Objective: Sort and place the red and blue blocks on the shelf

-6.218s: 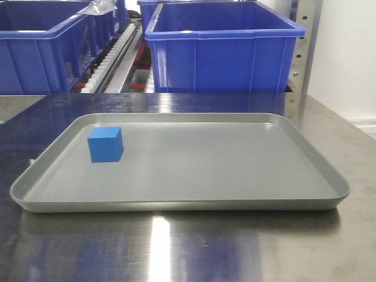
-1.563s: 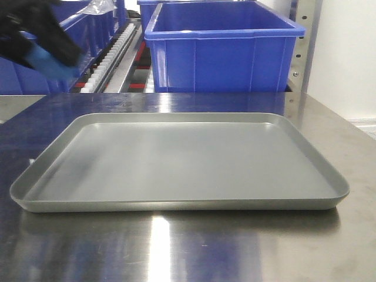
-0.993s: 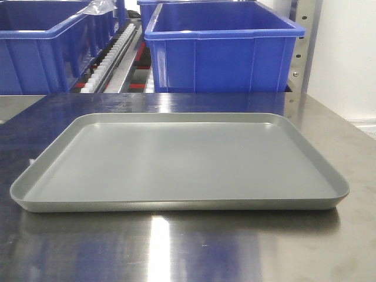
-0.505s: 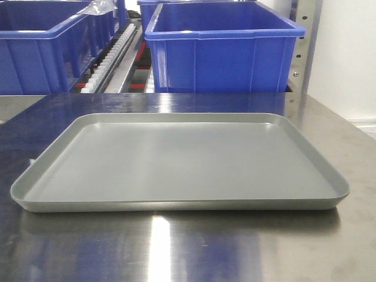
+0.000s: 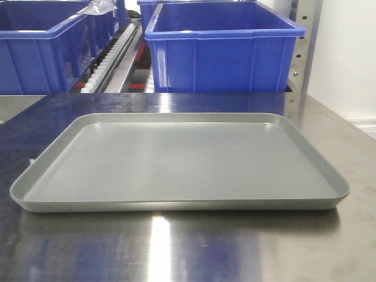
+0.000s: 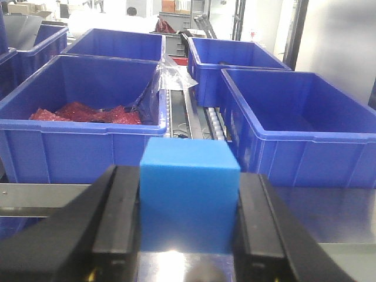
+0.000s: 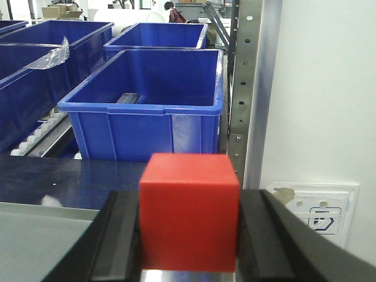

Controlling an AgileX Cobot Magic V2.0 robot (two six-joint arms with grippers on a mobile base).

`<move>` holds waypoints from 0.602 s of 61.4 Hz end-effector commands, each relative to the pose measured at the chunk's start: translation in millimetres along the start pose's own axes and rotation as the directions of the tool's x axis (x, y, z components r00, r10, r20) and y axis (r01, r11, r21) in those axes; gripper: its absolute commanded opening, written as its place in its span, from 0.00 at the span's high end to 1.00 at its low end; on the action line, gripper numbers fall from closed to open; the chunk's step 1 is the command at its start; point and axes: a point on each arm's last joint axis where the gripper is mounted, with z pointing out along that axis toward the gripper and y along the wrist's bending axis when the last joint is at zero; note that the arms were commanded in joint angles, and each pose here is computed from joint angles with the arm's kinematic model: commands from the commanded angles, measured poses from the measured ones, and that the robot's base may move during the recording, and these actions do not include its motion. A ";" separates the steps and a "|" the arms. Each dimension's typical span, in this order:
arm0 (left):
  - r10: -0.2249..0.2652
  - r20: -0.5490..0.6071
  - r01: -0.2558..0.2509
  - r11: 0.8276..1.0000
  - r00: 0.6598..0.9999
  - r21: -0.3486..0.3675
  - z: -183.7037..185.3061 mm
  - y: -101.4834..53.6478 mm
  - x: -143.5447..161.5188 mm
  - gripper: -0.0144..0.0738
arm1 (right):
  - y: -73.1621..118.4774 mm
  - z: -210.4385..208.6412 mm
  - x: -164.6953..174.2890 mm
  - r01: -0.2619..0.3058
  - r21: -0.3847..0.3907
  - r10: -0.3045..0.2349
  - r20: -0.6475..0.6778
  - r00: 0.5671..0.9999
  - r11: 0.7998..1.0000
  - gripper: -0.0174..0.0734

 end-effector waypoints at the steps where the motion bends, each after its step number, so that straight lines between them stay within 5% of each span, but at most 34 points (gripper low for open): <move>1: 0.003 0.118 -0.002 1.000 0.993 -0.009 -1.6 0.2 -18.3 0.70 | 0.4 -1.2 -18.5 0.017 0.003 -0.018 0.117 0.993 1.000 0.75; 37: 0.003 0.118 -0.002 1.000 0.993 -0.009 -1.6 0.2 -18.3 0.70 | 0.4 -1.2 -18.5 0.017 0.003 -0.018 0.117 0.993 1.000 0.75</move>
